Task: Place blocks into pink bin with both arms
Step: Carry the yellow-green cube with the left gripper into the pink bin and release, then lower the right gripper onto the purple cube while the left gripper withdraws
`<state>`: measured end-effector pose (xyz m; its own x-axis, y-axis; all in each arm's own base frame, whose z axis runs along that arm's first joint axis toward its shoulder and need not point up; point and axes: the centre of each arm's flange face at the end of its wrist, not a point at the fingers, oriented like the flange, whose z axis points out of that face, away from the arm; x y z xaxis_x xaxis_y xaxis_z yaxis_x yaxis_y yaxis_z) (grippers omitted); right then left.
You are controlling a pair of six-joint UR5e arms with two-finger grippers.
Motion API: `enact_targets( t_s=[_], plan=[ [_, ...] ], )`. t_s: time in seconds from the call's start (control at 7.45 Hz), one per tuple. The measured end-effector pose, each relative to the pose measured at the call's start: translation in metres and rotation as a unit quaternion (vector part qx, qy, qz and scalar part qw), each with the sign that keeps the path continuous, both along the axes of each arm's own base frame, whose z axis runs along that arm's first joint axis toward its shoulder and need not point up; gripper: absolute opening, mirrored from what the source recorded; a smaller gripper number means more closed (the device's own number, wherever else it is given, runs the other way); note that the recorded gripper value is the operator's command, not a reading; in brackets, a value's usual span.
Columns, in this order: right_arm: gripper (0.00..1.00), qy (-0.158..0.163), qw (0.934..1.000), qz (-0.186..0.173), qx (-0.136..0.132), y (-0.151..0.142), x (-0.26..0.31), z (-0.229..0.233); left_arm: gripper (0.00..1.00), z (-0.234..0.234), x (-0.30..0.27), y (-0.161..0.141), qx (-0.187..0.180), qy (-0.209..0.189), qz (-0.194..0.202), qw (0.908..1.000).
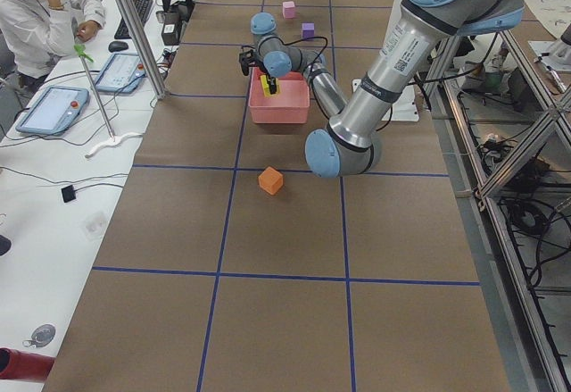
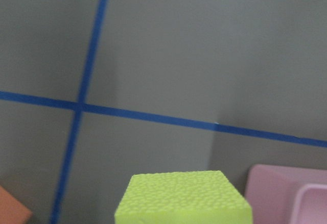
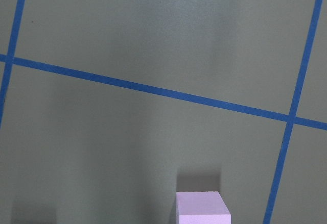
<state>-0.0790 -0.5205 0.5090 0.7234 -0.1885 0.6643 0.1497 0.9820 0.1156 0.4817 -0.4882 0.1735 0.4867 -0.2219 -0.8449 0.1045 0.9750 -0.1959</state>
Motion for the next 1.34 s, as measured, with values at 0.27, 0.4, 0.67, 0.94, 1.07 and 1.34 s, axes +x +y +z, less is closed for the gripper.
enact_targets(
  t_s=[0.27, 0.4, 0.67, 0.94, 1.07, 1.34],
  plan=[
    [1.00, -0.008, 0.9996, 0.020, -0.019, 0.010, -0.030, -0.028, 1.00, -0.011, 0.003, 0.006, 0.010, -0.010, -0.012, 0.9998],
    [1.00, -0.013, 0.9990, 0.030, -0.032, 0.020, -0.049, -0.045, 1.00, 0.000, -0.021, 0.008, 0.029, -0.022, -0.001, 0.9993],
    [1.00, -0.021, 0.9978, 0.036, -0.051, 0.046, -0.088, -0.073, 1.00, 0.070, -0.117, 0.003, 0.107, -0.064, 0.050, 0.9910],
    [1.00, -0.034, 0.9967, 0.055, -0.049, 0.076, -0.119, -0.079, 1.00, 0.177, -0.234, -0.042, 0.191, -0.108, 0.118, 0.9686],
    [1.00, -0.047, 0.9953, 0.072, -0.043, 0.097, -0.134, -0.069, 1.00, 0.223, -0.285, -0.066, 0.214, -0.113, 0.146, 0.9592],
    [1.00, -0.051, 0.9944, 0.088, -0.029, 0.138, -0.159, -0.046, 1.00, 0.275, -0.341, -0.091, 0.235, -0.116, 0.169, 0.9501]
  ],
)
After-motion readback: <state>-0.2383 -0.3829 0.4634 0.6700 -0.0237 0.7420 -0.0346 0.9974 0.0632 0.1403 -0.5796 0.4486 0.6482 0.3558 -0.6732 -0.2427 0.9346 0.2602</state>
